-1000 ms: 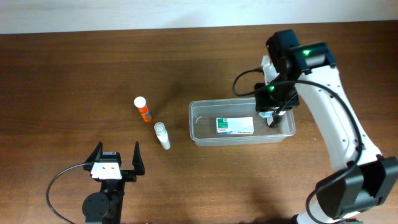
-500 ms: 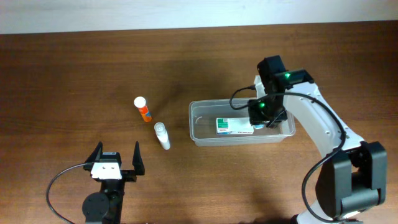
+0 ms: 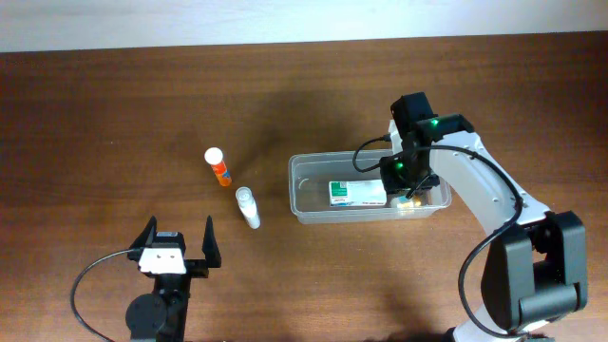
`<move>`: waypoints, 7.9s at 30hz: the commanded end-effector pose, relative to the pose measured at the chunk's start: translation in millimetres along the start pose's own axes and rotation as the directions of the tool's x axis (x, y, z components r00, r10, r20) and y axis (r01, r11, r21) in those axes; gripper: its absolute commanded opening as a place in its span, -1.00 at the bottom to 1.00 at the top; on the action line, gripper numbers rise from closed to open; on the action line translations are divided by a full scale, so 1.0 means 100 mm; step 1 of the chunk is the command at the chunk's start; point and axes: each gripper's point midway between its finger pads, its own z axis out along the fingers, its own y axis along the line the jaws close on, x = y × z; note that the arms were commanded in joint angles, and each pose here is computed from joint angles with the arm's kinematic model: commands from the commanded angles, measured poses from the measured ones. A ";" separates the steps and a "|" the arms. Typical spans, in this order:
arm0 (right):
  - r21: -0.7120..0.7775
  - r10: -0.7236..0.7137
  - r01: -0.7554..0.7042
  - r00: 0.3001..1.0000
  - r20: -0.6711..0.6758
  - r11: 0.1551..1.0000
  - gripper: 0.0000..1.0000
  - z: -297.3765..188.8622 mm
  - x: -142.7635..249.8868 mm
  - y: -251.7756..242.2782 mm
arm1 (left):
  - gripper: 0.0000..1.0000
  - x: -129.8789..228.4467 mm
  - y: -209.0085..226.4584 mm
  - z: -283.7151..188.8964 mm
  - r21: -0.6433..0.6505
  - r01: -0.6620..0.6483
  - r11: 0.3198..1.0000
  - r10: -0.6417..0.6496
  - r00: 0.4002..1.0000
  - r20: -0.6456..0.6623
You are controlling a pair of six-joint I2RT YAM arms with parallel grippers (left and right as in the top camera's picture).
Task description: Pack container
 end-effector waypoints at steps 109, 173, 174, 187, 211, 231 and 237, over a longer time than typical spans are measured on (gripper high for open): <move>0.079 0.626 -0.641 0.765 0.151 0.763 0.97 -1.33 -0.06 -2.08 | 0.99 0.50 -1.07 0.68 -0.374 0.191 0.908 -0.371 -0.050 -0.927; 0.079 0.626 -0.641 0.765 0.151 0.763 0.97 -1.33 -0.06 -2.08 | -0.35 0.69 -1.12 0.64 -0.227 0.004 0.974 -0.227 0.015 -0.974; 0.079 0.626 -0.641 0.765 0.151 0.763 0.96 -1.33 -0.06 -2.08 | -0.38 0.69 -1.12 0.63 -0.227 0.001 0.974 -0.227 0.014 -0.974; 0.079 0.626 -0.641 0.765 0.151 0.763 0.97 -1.33 -0.06 -2.08 | -0.60 0.53 -1.15 0.69 -0.154 0.012 0.988 -0.155 0.034 -0.987; 0.079 0.626 -0.641 0.765 0.151 0.763 0.97 -1.33 -0.06 -2.08 | -0.58 -1.18 -2.54 0.78 0.214 0.236 0.948 0.096 0.428 -0.898; 0.079 0.626 -0.641 0.765 0.151 0.763 0.97 -1.33 -0.06 -2.08 | -0.58 -0.13 -2.79 0.83 0.109 0.061 0.992 0.094 0.208 -0.974; 0.079 0.626 -0.641 0.765 0.151 0.763 0.96 -1.33 -0.06 -2.08 | -0.59 0.06 -2.72 0.88 0.067 0.002 0.998 0.066 0.181 -0.981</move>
